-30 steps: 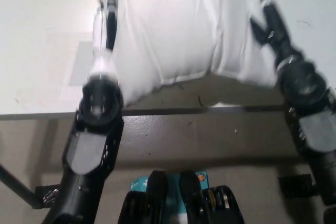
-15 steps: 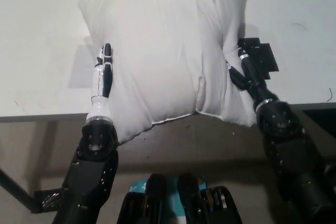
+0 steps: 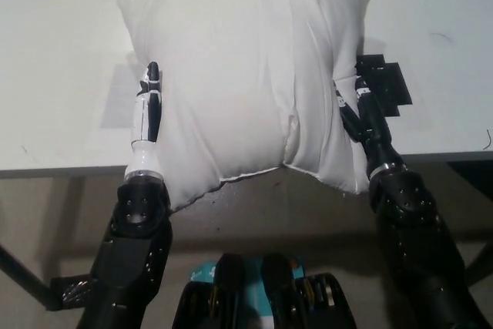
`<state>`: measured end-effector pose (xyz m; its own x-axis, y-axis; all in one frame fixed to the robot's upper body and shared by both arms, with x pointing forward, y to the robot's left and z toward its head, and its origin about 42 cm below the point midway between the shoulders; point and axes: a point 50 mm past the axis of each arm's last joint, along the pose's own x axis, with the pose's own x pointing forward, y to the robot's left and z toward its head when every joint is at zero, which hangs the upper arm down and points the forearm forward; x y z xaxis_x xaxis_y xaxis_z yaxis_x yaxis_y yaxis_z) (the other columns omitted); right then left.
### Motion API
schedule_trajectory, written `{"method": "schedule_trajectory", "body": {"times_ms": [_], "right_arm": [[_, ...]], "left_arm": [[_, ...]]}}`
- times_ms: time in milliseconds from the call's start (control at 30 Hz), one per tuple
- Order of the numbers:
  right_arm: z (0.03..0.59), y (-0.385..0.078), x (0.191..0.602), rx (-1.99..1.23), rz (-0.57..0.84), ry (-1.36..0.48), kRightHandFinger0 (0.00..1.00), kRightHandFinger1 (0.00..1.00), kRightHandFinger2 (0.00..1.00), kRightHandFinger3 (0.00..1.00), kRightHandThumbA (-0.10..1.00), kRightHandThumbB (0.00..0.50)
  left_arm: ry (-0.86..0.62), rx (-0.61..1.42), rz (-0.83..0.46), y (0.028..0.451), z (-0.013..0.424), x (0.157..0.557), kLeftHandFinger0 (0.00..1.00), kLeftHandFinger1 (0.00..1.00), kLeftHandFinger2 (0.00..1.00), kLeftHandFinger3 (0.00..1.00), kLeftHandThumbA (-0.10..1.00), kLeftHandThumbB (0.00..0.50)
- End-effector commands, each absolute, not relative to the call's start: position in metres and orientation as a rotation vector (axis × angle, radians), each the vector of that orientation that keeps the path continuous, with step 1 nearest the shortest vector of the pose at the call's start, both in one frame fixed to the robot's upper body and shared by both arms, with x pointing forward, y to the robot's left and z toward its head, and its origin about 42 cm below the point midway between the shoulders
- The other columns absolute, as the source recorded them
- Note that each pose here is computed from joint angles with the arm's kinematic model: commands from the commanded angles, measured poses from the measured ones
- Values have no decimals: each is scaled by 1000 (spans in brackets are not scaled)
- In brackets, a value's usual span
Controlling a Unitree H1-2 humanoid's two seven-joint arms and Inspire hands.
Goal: The robot uses both hands to lift the pillow and then drops it on the table
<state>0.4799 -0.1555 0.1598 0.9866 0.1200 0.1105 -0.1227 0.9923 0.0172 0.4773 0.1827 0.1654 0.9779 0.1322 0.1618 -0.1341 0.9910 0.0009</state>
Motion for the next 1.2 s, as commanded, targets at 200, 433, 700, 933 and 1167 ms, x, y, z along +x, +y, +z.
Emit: {"method": "schedule_trajectory", "body": {"times_ms": [200, 433, 700, 933, 1167], "right_arm": [[173, -182, 471, -2, 211, -283, 1000, 1000, 1000, 1000, 1000, 483], [123, -260, 444, 14, 57, -216, 1000, 1000, 1000, 1000, 1000, 494], [96, -351, 416, 23, -79, -139, 1000, 1000, 1000, 1000, 1000, 444], [98, -415, 390, 19, -219, -171, 1000, 1000, 1000, 1000, 1000, 414], [126, -408, 363, -91, -169, -298, 1000, 1000, 1000, 1000, 1000, 399]], "left_arm": [[-208, 45, 91, 207, 175, 483, 1000, 1000, 1000, 1000, 1000, 230], [-83, 87, 206, 273, 129, 478, 1000, 1000, 1000, 1000, 1000, 158], [0, 67, 327, 335, 103, 458, 1000, 1000, 1000, 1000, 1000, 179], [-83, 66, 373, 371, 100, 435, 1000, 1000, 1000, 1000, 1000, 190], [-292, 69, 292, 348, 129, 399, 1000, 1000, 1000, 1000, 1000, 201]]}}
